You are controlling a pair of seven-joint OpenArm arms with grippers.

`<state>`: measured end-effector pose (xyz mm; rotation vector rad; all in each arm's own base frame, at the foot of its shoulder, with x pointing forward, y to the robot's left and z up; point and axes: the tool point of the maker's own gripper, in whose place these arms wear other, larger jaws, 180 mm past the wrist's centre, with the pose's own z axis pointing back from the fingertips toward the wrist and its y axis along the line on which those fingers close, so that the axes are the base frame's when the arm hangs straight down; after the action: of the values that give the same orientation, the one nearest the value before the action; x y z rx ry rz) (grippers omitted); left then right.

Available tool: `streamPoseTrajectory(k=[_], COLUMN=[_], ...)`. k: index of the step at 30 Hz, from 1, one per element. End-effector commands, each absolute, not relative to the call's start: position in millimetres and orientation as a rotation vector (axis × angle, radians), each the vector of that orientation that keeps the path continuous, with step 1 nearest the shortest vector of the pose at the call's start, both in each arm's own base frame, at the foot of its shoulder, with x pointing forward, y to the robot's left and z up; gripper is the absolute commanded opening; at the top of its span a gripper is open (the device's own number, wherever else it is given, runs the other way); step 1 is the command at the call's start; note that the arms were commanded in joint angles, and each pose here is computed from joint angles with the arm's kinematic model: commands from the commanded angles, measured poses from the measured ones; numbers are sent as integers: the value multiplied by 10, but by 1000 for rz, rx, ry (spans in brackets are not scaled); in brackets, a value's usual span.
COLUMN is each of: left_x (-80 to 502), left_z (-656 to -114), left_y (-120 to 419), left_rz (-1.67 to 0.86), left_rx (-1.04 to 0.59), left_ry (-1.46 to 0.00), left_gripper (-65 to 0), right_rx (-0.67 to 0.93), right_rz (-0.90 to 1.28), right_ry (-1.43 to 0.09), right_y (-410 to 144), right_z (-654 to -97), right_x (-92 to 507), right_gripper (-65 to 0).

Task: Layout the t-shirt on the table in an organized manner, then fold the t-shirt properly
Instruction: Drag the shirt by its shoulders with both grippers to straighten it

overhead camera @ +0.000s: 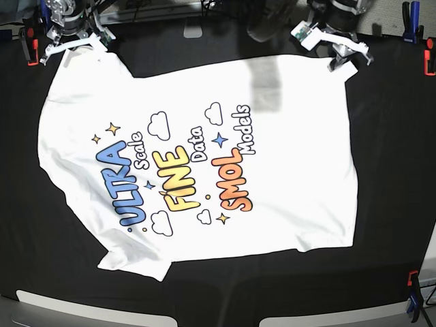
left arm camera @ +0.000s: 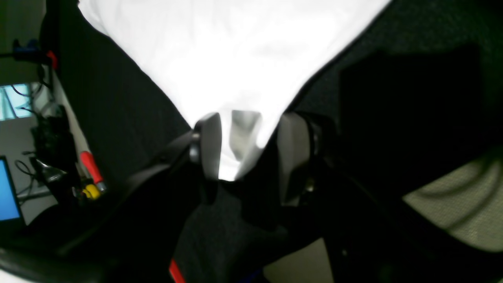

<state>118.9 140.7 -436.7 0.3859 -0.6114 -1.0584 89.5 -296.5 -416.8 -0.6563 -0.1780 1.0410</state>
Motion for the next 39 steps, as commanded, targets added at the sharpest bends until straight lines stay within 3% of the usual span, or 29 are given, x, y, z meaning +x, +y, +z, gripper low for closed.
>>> streamPoseTrajectory(k=[1,4,9,18,32,39], left_x=[1177,1256,1242,1144,771,706], left_z=[-4409,-4461,-4489,-4492,-4121,-4082], left_y=[1460,1473,1491,1834,1578,1609], left_rz=[-1031,-981,-975,-982,-1050,-1057], left_rx=[377,347,345,508,487,510], left_ry=[-579,-568,-555,-407,-466,-450], left_gripper=[-426,-452,-650,-650,-650,-650], right_rx=[-676,-677,-690,-772,-717,-736], right_rz=[1047,1047,1029,948,1040,1084], right_ry=[-178,-178,-183,-197,-244,-188], right_y=[-2997,-2998,-3017,-3145,-2942,-2954], right_z=[-4120,-4119,-4103,-4000,-3691,-3603], right_x=[914,915,924,929,727,500], right_gripper=[-650,-650,-650,-650,-650,-650])
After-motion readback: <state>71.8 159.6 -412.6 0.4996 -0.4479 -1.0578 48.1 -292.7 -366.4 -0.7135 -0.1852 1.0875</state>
